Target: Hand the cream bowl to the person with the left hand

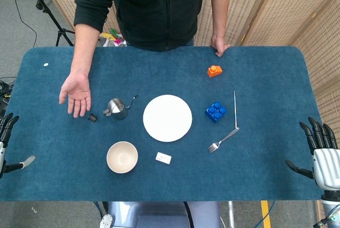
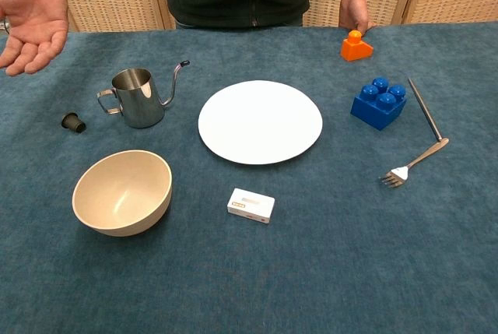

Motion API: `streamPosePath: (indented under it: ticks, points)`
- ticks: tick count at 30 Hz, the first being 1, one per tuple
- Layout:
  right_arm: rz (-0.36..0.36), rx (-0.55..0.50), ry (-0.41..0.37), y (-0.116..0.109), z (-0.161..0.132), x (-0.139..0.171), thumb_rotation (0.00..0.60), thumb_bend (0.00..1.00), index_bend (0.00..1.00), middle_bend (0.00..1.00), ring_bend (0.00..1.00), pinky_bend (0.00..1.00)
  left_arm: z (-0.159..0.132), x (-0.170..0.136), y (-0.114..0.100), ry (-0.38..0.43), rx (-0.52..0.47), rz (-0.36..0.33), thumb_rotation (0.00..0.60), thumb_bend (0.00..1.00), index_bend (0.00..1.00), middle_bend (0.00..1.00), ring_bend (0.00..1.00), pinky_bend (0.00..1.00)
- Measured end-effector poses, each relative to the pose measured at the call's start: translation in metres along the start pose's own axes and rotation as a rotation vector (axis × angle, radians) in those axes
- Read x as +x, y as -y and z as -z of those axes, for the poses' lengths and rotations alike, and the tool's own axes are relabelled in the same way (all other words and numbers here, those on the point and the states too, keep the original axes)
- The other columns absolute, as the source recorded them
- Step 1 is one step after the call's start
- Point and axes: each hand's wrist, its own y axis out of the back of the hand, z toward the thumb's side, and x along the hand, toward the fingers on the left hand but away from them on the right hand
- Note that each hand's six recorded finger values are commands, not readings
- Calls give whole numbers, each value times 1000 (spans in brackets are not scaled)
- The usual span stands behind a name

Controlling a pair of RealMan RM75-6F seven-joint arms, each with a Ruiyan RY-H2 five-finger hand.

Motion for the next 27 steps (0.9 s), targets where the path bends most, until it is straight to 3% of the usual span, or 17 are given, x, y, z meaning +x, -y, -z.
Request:
streamPosePath:
  ticks: [9,15,21,27]
  points:
    - [0,-2,-2,0,-1,1,600,0,63,0,0,0,-1,-2,1,8,8,3,600,0,0,0,0,0]
    - [1,-5,-1,-1,-1,1,600,0,64,0,0,0,-11,-4,9,57,28,39,600,0,0,0,0,0]
    - [0,-7,6,-1,0,0,600,0,63,0,0,0,-39,-6,32,198,94,116,600,0,37,0,0,0]
    - [0,-13,14,-2,2,-1,600,0,63,0,0,0,-86,-2,86,416,287,262,600,0,183,0,0,0]
